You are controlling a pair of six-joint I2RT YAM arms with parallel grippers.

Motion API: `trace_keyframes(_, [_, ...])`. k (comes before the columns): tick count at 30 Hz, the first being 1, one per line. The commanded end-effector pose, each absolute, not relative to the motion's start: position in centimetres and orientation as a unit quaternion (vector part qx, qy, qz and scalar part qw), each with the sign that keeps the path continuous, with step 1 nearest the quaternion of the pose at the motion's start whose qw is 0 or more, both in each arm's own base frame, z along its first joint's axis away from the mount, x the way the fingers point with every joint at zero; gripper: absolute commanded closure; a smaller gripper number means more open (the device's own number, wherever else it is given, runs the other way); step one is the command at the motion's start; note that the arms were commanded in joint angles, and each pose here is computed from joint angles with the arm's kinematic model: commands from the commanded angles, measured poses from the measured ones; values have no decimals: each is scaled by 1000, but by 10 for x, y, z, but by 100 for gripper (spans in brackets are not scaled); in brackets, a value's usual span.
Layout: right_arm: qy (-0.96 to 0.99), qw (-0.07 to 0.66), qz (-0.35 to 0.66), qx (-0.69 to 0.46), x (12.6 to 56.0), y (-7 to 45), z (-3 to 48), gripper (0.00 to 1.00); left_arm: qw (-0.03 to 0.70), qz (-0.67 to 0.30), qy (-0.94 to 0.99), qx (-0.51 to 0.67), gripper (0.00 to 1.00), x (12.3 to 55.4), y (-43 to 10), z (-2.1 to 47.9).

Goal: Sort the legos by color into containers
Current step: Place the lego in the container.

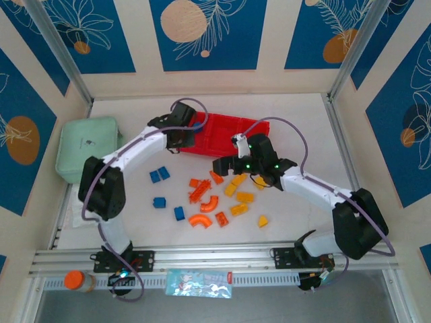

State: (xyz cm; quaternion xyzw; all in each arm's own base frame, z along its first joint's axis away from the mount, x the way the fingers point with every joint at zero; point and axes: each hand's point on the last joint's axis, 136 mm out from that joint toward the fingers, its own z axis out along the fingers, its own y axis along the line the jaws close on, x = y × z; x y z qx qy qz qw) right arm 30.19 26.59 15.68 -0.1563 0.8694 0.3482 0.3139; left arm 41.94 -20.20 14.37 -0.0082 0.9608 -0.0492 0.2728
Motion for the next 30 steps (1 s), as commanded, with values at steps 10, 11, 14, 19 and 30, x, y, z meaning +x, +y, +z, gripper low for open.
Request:
trace_keyframes(10, [866, 308, 367, -146, 321, 265, 166, 1, 247, 1, 969, -10, 61, 485, -197, 104])
trace_keyframes(11, [866, 308, 367, -146, 322, 264, 166, 1, 244, 8, 970, -11, 61, 488, -195, 101])
trace_keyframes(14, [865, 306, 370, -146, 322, 265, 166, 1, 234, 14, 972, -9, 59, 493, -194, 93])
trace_keyframes(19, [862, 306, 376, -149, 323, 266, 170, 1, 229, 2, 973, -3, 53, 495, -200, 91])
trace_keyframes(30, [861, 297, 386, -143, 313, 262, 185, 1, 236, -65, 970, 3, 51, 474, -216, 132])
